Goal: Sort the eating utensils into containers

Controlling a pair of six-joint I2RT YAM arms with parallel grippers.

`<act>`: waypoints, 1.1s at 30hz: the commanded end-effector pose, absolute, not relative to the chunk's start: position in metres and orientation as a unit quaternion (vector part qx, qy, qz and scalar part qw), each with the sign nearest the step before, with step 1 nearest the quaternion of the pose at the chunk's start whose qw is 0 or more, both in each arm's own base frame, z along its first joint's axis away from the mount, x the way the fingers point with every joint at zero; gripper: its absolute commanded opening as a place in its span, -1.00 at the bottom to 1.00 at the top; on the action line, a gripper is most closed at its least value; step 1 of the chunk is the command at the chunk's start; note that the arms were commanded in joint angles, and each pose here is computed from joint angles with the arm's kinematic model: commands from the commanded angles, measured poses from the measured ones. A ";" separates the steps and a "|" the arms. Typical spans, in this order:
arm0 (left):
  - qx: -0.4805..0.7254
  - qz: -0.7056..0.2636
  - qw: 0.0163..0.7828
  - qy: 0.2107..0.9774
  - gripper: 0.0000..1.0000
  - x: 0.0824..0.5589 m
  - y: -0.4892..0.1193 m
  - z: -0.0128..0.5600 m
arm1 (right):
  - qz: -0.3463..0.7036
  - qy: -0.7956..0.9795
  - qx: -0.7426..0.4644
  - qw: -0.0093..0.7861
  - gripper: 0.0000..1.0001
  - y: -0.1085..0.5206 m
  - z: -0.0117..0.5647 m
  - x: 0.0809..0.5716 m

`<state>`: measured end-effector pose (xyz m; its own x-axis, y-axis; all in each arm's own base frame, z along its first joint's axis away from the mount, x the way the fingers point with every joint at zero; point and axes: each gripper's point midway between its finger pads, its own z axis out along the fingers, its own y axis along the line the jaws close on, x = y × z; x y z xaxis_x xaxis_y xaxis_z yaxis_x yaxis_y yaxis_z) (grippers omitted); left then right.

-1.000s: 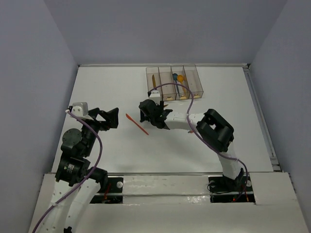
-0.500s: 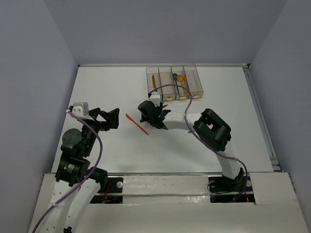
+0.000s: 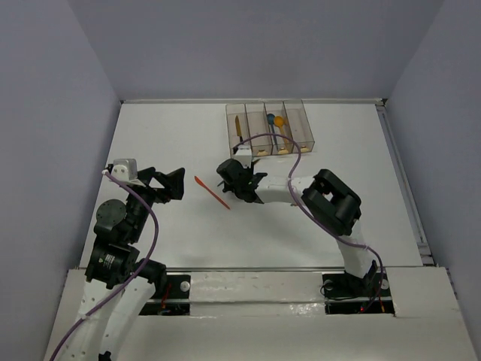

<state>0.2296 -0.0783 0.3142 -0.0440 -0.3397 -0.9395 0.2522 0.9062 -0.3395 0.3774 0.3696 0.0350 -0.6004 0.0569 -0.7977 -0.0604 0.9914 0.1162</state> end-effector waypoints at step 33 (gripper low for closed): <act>-0.020 -0.240 0.713 0.658 0.98 0.226 -0.085 0.343 | -0.035 0.896 0.023 0.442 -1.00 0.253 0.061 0.316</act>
